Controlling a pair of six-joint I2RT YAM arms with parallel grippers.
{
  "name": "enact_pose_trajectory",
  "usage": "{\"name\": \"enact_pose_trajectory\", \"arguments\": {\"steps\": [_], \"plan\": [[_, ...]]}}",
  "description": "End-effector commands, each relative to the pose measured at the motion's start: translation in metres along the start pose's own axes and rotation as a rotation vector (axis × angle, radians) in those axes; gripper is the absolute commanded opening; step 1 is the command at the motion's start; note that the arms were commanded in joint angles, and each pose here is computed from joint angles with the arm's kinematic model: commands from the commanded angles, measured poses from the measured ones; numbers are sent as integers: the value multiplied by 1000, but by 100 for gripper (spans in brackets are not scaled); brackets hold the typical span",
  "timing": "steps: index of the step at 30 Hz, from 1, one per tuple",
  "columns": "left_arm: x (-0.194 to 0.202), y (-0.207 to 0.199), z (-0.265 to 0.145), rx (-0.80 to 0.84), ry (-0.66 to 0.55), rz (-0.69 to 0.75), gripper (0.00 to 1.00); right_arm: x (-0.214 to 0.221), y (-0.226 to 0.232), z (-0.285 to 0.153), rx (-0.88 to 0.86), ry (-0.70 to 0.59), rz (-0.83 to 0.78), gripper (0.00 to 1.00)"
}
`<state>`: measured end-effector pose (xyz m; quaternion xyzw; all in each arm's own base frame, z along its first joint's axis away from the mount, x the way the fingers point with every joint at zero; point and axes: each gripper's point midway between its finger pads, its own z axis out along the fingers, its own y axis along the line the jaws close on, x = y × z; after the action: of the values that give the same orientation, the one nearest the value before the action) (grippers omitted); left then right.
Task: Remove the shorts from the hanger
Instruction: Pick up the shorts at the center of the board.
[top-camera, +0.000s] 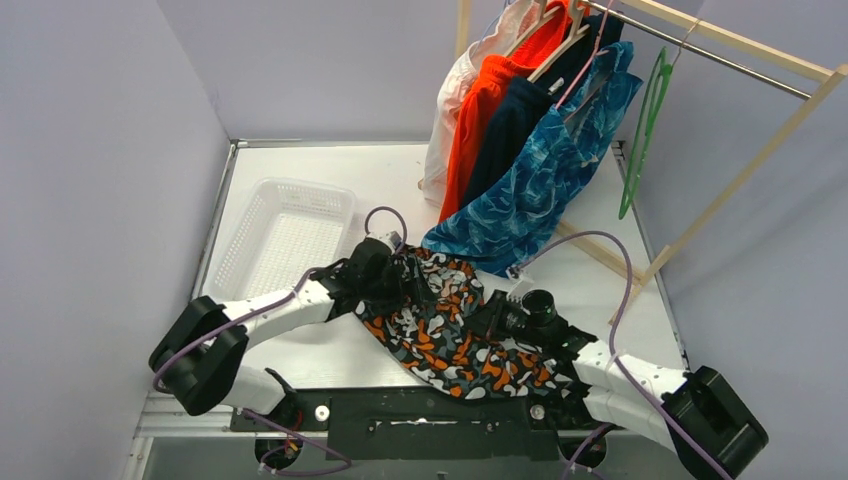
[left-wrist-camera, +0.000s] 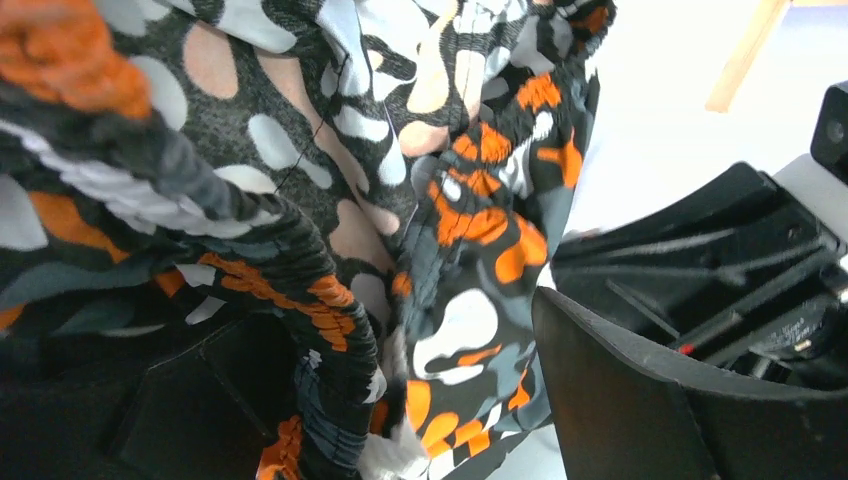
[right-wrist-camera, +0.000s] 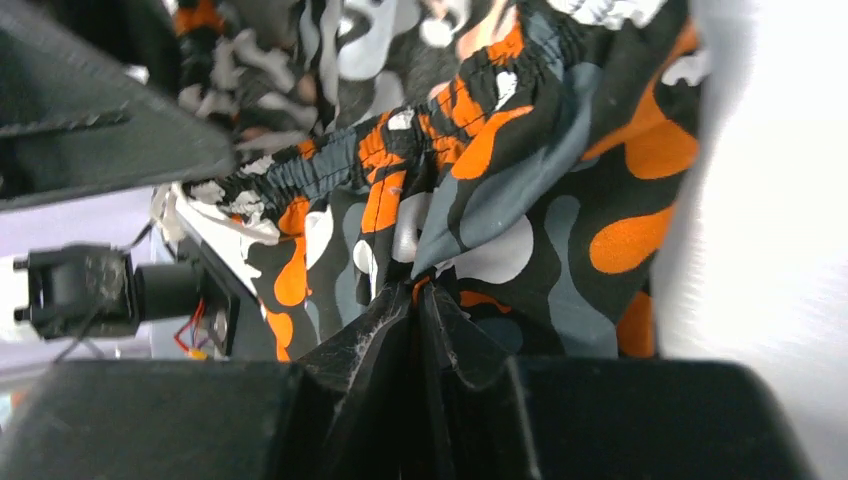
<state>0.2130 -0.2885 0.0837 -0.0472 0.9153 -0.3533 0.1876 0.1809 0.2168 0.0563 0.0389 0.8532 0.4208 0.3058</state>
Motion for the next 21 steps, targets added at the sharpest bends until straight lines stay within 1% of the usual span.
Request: {"name": "enact_pose_trajectory", "arguments": {"steps": [1, 6, 11, 15, 17, 19, 21], "plan": [[-15, -38, 13, 116, -13, 27, 85, 3, 41, 8, -174, 23, -77, 11], [-7, -24, 33, 75, 19, 18, 85, 20, 48, 24, -189, 82, -81, 12], [-2, -28, 41, 30, 25, 103, 87, 49, 60, 33, -252, 177, -108, 12], [0, -24, 45, 0, 15, 126, 88, 63, 64, 34, -292, 192, -97, 12], [2, -15, 48, -31, 21, 142, 78, 65, 64, 33, -297, 199, -80, 15], [7, -1, 51, -72, 39, 164, 64, 64, 64, 34, -278, 189, -68, 20], [12, 12, 53, -109, 73, 228, 49, 57, 54, 35, -197, 154, -50, 24]]}}
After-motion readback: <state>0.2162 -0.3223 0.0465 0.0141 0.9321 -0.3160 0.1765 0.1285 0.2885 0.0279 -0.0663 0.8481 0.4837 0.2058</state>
